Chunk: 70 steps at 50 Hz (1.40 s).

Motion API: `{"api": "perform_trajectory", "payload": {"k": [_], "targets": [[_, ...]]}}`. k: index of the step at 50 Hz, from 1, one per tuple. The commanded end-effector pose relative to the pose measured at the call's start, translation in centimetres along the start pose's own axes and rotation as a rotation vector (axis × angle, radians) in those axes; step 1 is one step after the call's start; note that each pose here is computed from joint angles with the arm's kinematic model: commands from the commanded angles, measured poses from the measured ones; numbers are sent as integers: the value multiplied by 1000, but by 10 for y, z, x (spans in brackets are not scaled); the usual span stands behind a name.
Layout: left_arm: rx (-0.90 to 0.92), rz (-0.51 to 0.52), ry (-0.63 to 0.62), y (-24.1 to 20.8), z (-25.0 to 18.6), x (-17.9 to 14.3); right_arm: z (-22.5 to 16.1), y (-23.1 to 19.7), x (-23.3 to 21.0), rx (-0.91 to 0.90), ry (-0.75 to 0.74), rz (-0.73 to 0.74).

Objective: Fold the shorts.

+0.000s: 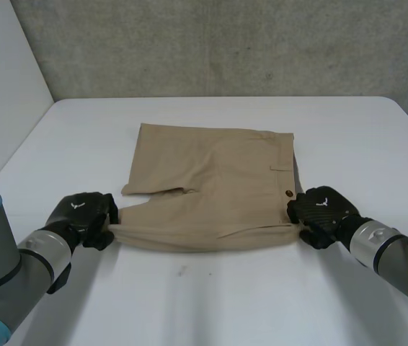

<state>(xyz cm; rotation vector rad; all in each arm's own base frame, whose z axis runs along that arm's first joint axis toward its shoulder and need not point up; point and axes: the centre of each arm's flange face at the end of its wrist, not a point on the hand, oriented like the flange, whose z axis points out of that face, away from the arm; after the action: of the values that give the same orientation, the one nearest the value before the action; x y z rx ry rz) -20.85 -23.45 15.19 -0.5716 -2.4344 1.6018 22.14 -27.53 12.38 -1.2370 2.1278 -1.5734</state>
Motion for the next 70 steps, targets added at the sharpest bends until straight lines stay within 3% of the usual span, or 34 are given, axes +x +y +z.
{"api": "perform_trajectory", "payload": {"k": [1,8,13,19,25,31,36,44,53,62,70], "targets": [[0,21,37,-11,-23,12,-23,-28,5,28,31,-12],[-5,55,108,-29,-71,31,-62,-55,-6,-62,-40,27],[-73,78,125,-29,-101,33,-92,-65,-11,-171,-88,-50],[-314,236,243,-5,-140,41,-119,-53,-5,-369,-169,-148],[-380,281,320,-2,-150,45,-130,-49,11,-444,-188,-149],[-237,289,260,-22,-109,37,-112,-52,29,-364,-101,-82],[-101,312,224,-44,-64,35,-76,-56,47,-254,2,-8],[34,289,158,-76,35,38,-24,-62,61,-185,156,-35],[124,310,29,-81,120,47,26,-60,63,-120,249,-91],[82,334,57,-59,125,62,11,-79,65,-68,273,51],[90,345,92,-62,106,76,-21,-118,61,-15,166,206]]}}
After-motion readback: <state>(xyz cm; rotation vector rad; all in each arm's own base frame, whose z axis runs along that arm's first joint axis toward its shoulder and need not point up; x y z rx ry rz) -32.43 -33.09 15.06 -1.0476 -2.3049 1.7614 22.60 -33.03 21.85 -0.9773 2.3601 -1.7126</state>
